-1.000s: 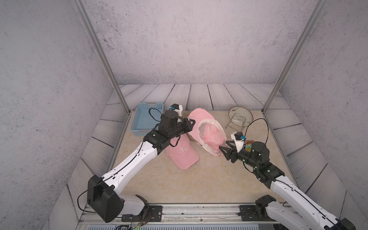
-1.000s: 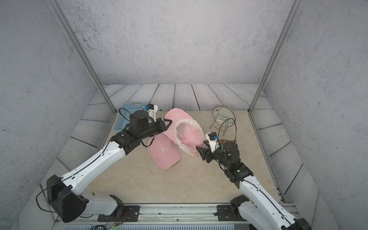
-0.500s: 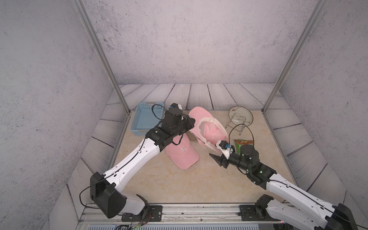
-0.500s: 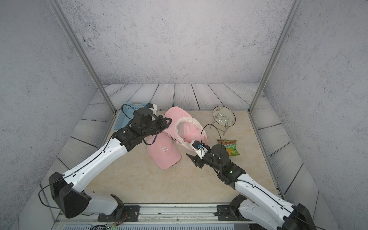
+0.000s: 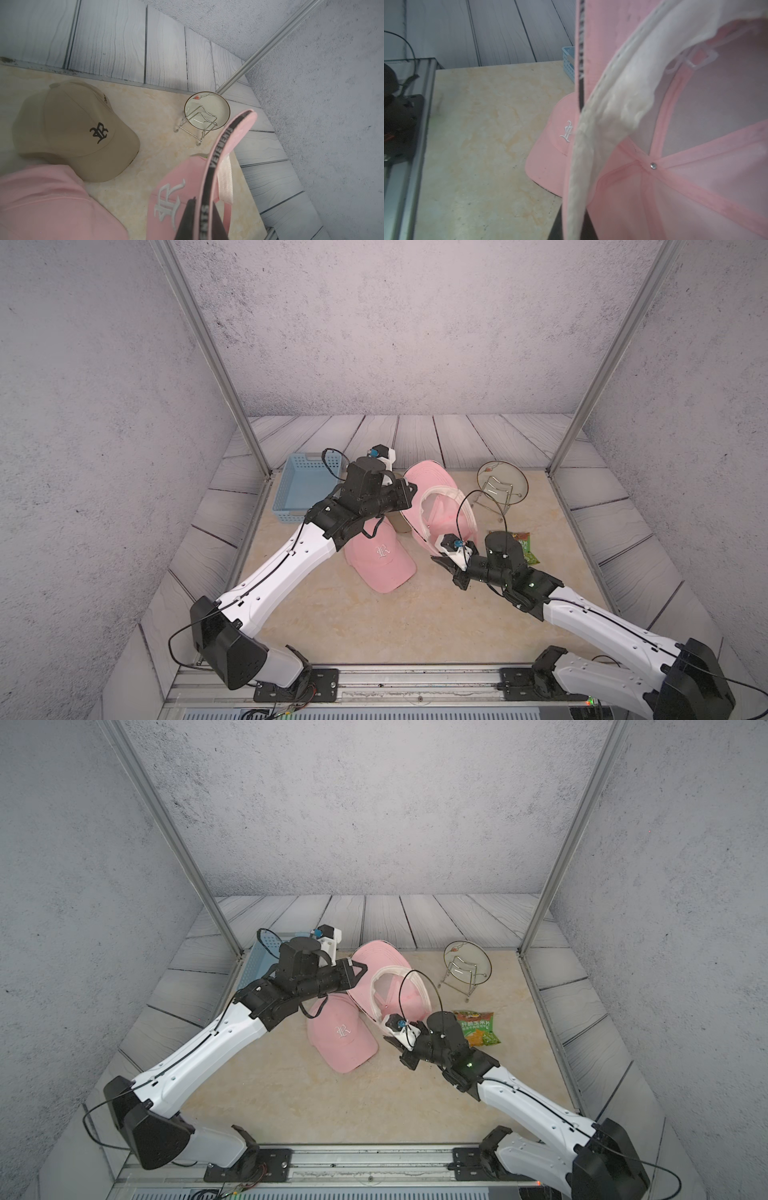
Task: Turn the baseball cap inside out
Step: Turn over the baseball cap.
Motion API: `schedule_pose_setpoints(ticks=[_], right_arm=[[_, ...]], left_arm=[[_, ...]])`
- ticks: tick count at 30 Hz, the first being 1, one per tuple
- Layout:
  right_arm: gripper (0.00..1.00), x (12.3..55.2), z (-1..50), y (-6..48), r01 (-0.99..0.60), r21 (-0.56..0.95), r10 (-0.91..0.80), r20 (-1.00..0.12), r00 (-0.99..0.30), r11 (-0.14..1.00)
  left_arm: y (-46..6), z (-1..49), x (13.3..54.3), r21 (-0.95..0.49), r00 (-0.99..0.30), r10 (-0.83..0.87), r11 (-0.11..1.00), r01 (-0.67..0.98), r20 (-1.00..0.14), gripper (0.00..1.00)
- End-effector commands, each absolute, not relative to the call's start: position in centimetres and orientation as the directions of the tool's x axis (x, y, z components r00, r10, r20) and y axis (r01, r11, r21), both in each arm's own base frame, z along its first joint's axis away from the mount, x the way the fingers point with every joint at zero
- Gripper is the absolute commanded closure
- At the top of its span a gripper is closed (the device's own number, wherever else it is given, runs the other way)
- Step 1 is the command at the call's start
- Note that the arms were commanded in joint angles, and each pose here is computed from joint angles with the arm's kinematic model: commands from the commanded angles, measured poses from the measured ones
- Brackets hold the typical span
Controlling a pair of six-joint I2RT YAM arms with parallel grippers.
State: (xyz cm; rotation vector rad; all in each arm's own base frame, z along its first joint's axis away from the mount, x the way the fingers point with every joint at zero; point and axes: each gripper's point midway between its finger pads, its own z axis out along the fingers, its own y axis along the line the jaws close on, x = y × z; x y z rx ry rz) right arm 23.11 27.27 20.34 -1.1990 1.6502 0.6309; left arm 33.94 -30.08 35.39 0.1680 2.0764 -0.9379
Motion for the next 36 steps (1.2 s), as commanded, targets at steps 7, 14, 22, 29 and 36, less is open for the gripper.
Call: schedule_pose_setpoints(ticks=[7, 14, 22, 29, 36], right_arm=[[0.92, 18.6, 18.8, 28.0, -0.969, 0.118, -0.457, -0.865, -0.208, 0.219], [0.47, 20.0, 22.3, 26.9, -0.935, 0.054, -0.358, -0.915, -0.186, 0.35], [0.44, 23.1, 26.0, 24.6, -0.814, 0.025, -0.198, -0.965, -0.17, 0.58], [0.41, 23.6, 29.5, 22.4, -0.658, 0.292, 0.031, -0.925, -0.378, 0.694], [0.41, 22.8, 34.5, 23.8, -0.591, 0.554, 0.208, -0.808, -0.551, 0.586]], left_arm=[[-31.2, 39.0, 32.0, -0.228, -0.355, 0.078, 0.636, 0.737, -0.931, 1.0], [-31.6, 38.1, 30.7, -0.188, -0.312, 0.124, 0.576, 0.796, -0.942, 1.0], [-32.3, 37.6, 30.1, -0.229, -0.331, 0.103, 0.532, 0.815, -0.938, 1.0], [-29.6, 37.0, 33.3, -0.01, -0.209, 0.185, 0.726, 0.687, -0.96, 1.0], [-30.1, 38.4, 35.2, 0.291, 0.095, 0.29, 0.772, 0.566, -0.952, 1.0]])
